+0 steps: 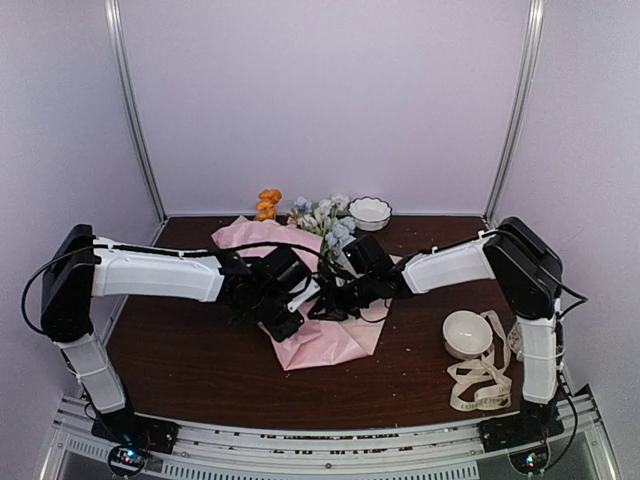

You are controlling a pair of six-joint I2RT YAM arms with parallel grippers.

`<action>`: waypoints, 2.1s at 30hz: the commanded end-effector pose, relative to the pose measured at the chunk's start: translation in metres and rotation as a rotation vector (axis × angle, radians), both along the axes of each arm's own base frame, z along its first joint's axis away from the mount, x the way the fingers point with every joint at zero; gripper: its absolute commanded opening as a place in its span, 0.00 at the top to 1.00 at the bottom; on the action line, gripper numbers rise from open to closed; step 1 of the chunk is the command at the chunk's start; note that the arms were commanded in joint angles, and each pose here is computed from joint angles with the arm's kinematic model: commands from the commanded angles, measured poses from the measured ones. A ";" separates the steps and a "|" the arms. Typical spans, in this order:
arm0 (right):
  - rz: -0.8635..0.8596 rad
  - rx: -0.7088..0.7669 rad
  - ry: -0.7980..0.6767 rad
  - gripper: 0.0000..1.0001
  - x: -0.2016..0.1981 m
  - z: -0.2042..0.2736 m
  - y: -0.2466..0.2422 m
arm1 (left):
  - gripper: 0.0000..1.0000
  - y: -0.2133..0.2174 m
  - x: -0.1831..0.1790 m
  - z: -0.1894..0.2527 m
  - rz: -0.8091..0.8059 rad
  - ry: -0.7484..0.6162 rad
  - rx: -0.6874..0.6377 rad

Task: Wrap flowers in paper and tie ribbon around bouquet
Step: Press the fold line of the 2/3-folded wrapping paper, then pick up the two-thirds-folded wrapping paper from the center of the board.

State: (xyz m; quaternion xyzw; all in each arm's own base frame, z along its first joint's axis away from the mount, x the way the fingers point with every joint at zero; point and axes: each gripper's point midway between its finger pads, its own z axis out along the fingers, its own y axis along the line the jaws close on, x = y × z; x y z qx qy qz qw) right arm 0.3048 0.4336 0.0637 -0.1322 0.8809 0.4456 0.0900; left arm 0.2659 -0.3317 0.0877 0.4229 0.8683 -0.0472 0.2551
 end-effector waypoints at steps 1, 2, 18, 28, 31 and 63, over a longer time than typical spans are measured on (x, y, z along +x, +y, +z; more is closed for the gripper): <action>-0.028 0.048 -0.030 1.00 0.011 0.020 -0.003 | 0.84 -0.012 -0.020 -0.026 -0.142 -0.017 0.113; -0.031 0.047 -0.028 1.00 0.012 0.018 -0.004 | 0.85 -0.010 -0.022 -0.036 -0.145 -0.001 0.143; -0.062 -0.003 -0.005 1.00 0.024 -0.014 -0.011 | 0.80 -0.017 -0.084 -0.069 -0.301 0.175 0.097; -0.058 -0.021 0.009 1.00 0.023 -0.026 -0.011 | 0.81 -0.047 -0.079 0.015 -0.361 0.045 -0.186; -0.057 -0.023 0.007 1.00 0.023 -0.026 -0.012 | 0.80 -0.045 -0.056 0.027 -0.290 0.002 -0.243; -0.722 -0.936 -1.148 0.00 0.140 0.252 -0.227 | 0.86 -0.034 -0.041 -0.078 -0.149 0.203 -0.070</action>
